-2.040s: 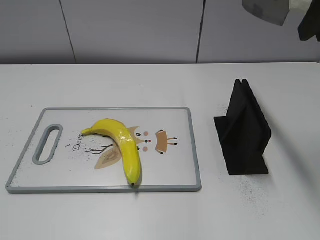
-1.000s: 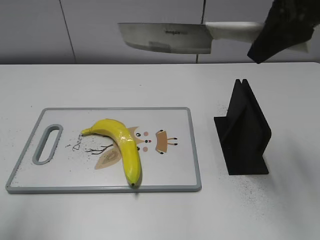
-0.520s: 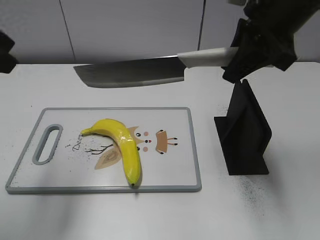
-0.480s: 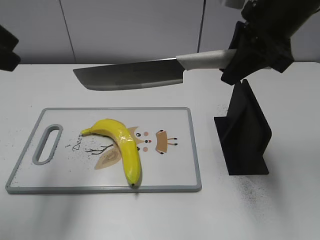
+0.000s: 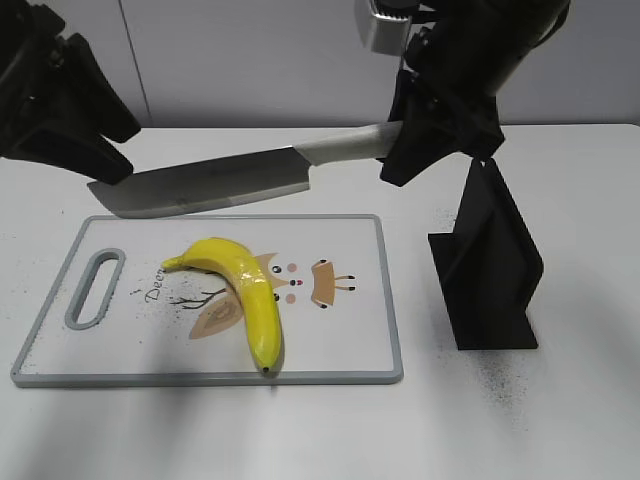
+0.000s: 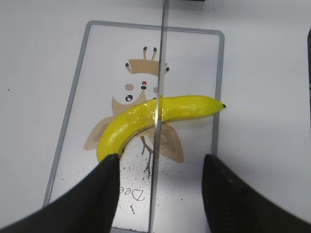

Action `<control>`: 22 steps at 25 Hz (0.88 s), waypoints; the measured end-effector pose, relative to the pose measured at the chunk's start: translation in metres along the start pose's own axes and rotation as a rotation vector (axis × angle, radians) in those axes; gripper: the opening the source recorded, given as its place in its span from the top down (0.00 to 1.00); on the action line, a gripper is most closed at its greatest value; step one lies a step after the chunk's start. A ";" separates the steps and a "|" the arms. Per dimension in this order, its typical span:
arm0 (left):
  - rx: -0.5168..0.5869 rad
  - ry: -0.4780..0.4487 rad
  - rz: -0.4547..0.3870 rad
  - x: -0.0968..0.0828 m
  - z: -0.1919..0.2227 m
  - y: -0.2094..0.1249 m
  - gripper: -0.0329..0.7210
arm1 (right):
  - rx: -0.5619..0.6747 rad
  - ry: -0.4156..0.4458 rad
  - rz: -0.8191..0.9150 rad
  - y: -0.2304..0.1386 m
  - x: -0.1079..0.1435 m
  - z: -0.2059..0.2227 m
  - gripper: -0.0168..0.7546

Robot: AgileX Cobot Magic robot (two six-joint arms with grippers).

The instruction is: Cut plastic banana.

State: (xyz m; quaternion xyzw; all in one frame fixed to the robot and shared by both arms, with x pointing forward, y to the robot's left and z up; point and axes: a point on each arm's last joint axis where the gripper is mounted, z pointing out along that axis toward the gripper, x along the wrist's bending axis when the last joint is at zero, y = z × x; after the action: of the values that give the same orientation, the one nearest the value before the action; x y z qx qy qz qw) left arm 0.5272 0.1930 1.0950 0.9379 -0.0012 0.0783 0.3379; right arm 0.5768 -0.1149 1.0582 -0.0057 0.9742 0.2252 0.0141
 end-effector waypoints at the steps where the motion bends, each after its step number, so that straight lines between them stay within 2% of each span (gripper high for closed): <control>1: 0.007 -0.002 -0.001 0.002 0.003 -0.001 0.28 | -0.006 -0.002 -0.004 0.002 -0.001 0.000 0.76; 8: 0.059 -0.004 -0.016 0.014 0.021 -0.016 0.31 | -0.027 -0.012 -0.041 0.008 -0.005 -0.002 0.76; 10: 0.065 0.009 -0.018 0.016 0.023 -0.017 0.37 | -0.027 -0.013 -0.046 0.008 -0.005 -0.002 0.76; 15: 0.077 0.009 -0.026 0.018 0.025 -0.019 0.68 | -0.039 -0.024 -0.043 0.009 -0.006 -0.002 0.76; 16: 0.077 0.003 -0.028 0.017 0.025 -0.020 0.72 | -0.040 -0.024 -0.042 0.009 -0.006 -0.001 0.76; 22: 0.091 -0.019 -0.026 0.017 0.028 -0.022 0.78 | -0.048 -0.021 -0.039 0.009 -0.006 -0.001 0.76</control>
State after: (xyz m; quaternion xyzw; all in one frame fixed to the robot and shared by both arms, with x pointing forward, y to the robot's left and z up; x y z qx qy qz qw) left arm 0.5490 0.1931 1.0625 0.9529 0.0113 0.0652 0.2960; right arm 0.5829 -0.1069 1.0636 -0.0228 0.9680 0.2481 0.0288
